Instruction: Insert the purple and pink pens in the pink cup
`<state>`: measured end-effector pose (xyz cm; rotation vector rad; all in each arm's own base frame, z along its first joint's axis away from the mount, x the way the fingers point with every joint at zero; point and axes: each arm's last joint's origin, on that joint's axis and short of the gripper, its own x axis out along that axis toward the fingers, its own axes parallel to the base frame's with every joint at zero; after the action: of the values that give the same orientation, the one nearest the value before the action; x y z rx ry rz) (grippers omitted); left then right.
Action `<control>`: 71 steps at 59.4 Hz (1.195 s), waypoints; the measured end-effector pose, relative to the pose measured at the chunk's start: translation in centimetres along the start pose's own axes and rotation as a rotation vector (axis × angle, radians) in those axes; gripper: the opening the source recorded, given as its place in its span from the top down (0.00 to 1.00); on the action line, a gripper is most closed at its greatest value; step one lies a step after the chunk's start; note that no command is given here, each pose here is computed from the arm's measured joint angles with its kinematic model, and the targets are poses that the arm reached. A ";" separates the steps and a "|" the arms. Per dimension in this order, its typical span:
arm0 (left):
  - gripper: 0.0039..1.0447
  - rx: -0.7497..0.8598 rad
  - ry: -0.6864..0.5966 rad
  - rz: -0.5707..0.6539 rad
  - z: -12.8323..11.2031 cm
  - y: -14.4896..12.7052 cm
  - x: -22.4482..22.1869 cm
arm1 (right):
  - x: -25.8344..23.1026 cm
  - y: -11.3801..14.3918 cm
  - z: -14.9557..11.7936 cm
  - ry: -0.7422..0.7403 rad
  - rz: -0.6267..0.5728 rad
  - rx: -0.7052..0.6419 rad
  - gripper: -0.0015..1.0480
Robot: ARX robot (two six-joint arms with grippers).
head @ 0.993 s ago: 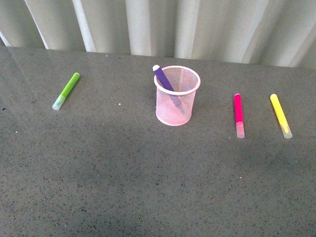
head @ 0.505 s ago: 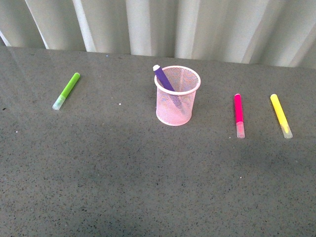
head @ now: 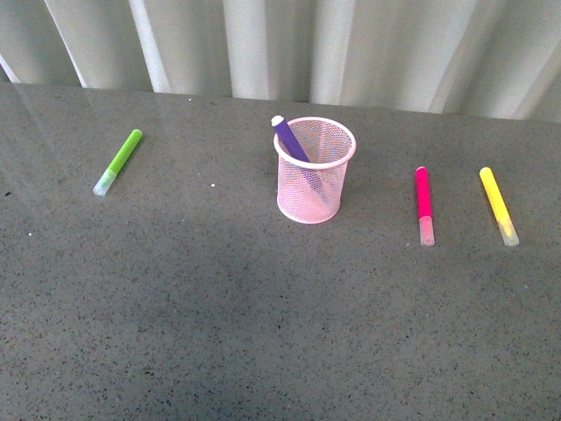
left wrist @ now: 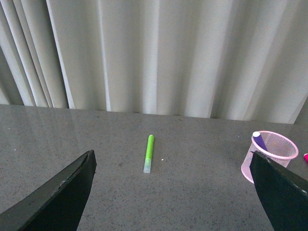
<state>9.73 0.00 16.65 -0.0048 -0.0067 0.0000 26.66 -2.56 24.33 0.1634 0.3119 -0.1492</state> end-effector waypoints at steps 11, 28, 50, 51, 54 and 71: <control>0.06 0.000 0.000 0.000 0.0 0.0 0.0 | 9.7 2.1 -3.3 0.313 -0.117 0.001 0.07; 0.06 0.000 0.000 0.000 0.0 0.0 0.0 | 16.0 5.6 -9.7 0.619 -0.131 -0.064 0.07; 0.06 0.000 0.000 0.000 0.0 0.0 0.0 | 18.9 9.9 -12.5 0.714 -0.049 -0.128 0.07; 0.06 0.000 0.000 0.000 0.0 0.0 0.0 | 19.1 10.1 -12.5 0.714 -0.049 -0.127 0.07; 0.06 0.000 0.000 0.000 0.0 0.0 0.0 | 19.5 10.4 -12.5 0.715 -0.049 -0.123 0.07; 0.06 0.000 0.000 0.000 0.0 0.0 0.0 | 21.1 10.4 -13.8 0.743 -0.065 -0.103 0.07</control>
<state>9.73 0.00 16.65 -0.0048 -0.0067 0.0004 44.24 7.60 6.10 0.1012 1.0638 -0.1319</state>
